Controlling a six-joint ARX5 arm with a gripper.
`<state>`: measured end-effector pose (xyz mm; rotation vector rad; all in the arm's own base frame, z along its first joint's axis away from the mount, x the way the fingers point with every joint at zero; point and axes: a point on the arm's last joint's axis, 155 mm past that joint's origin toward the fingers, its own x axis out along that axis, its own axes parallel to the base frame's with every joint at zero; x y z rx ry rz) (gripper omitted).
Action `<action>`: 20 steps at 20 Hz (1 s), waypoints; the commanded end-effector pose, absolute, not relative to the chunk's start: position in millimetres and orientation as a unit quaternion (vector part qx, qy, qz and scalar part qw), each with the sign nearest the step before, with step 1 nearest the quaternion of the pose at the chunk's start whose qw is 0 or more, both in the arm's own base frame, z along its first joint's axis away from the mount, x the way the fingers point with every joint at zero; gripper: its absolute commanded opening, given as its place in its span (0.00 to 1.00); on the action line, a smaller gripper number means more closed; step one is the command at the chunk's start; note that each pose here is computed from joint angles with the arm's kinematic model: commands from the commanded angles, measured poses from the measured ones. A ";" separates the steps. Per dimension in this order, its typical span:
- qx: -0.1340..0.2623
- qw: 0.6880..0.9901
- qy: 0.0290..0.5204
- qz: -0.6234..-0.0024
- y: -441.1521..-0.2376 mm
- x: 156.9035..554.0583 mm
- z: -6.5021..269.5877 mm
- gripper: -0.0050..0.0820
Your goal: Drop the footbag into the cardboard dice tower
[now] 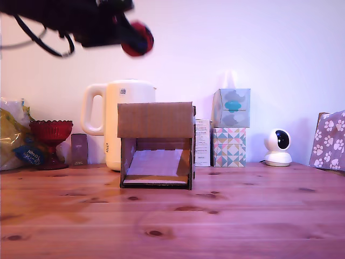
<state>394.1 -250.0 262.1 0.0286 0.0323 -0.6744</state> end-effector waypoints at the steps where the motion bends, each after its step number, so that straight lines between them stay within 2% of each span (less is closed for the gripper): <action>1: 0.016 0.945 0.014 -0.327 -254.9 411.4 267.5 0.20; 6: 0.025 0.941 0.082 -0.326 -271.2 458.9 256.9 0.20; 14: 0.034 0.912 0.239 -0.332 -285.5 504.9 205.6 0.20; 17: 0.044 0.910 0.246 -0.331 -283.1 508.0 206.1 0.22; 18: 0.053 0.910 0.240 -0.333 -283.0 508.3 208.8 0.31; 19: 0.054 0.911 0.237 -0.334 -283.3 509.1 212.5 0.53; 20: 0.054 0.910 0.240 -0.333 -283.0 508.7 214.3 0.81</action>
